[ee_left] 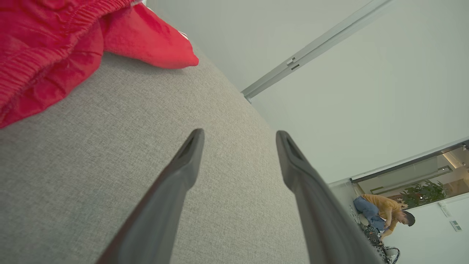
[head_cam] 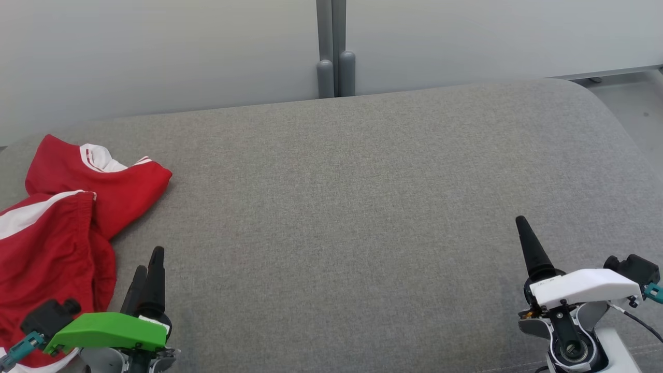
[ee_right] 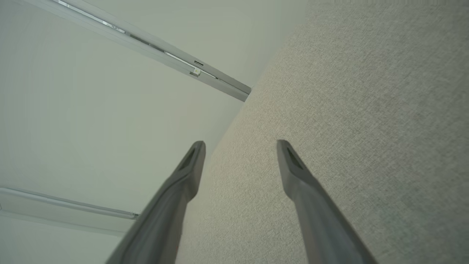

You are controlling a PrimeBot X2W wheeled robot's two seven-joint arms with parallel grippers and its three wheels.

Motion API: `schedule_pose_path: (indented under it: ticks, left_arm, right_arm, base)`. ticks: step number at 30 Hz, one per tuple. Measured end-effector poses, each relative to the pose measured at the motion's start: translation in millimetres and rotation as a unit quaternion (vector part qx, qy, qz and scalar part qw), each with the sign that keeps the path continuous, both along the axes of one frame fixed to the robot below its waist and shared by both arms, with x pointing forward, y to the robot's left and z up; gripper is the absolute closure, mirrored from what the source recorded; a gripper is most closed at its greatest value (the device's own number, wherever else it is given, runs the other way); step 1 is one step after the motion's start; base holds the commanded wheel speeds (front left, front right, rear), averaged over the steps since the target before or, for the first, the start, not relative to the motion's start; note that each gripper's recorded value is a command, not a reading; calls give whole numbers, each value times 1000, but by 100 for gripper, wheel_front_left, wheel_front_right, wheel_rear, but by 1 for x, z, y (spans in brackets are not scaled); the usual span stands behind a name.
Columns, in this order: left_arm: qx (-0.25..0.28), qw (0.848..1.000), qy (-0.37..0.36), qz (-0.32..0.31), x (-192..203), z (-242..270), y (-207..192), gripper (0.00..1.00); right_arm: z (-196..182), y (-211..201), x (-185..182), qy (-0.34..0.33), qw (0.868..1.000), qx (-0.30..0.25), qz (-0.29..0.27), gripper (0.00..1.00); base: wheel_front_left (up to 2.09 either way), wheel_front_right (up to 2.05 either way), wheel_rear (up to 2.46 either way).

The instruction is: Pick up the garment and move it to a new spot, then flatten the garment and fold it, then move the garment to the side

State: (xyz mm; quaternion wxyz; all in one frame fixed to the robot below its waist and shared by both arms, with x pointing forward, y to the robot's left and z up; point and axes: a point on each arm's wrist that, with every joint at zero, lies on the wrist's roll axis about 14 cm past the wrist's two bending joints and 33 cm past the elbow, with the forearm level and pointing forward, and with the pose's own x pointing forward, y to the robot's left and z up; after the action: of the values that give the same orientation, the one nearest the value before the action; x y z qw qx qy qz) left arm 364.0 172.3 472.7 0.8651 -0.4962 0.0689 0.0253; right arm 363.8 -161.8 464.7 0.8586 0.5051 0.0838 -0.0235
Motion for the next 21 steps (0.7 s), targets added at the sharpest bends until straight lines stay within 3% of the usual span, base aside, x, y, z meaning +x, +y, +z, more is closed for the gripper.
schedule_pose_path:
  ticks: [11,21]
  left_arm:
    - [90,996,-14,3,-1,8,3,0]
    - [174,984,-23,3,-8,11,2,0]
  right_arm:
    - [6,14,0,-14,995,-91,26,0]
    - [13,27,-1,-38,983,-175,48,0]
  base:
    - [0,0,0]
    - [0,0,0]
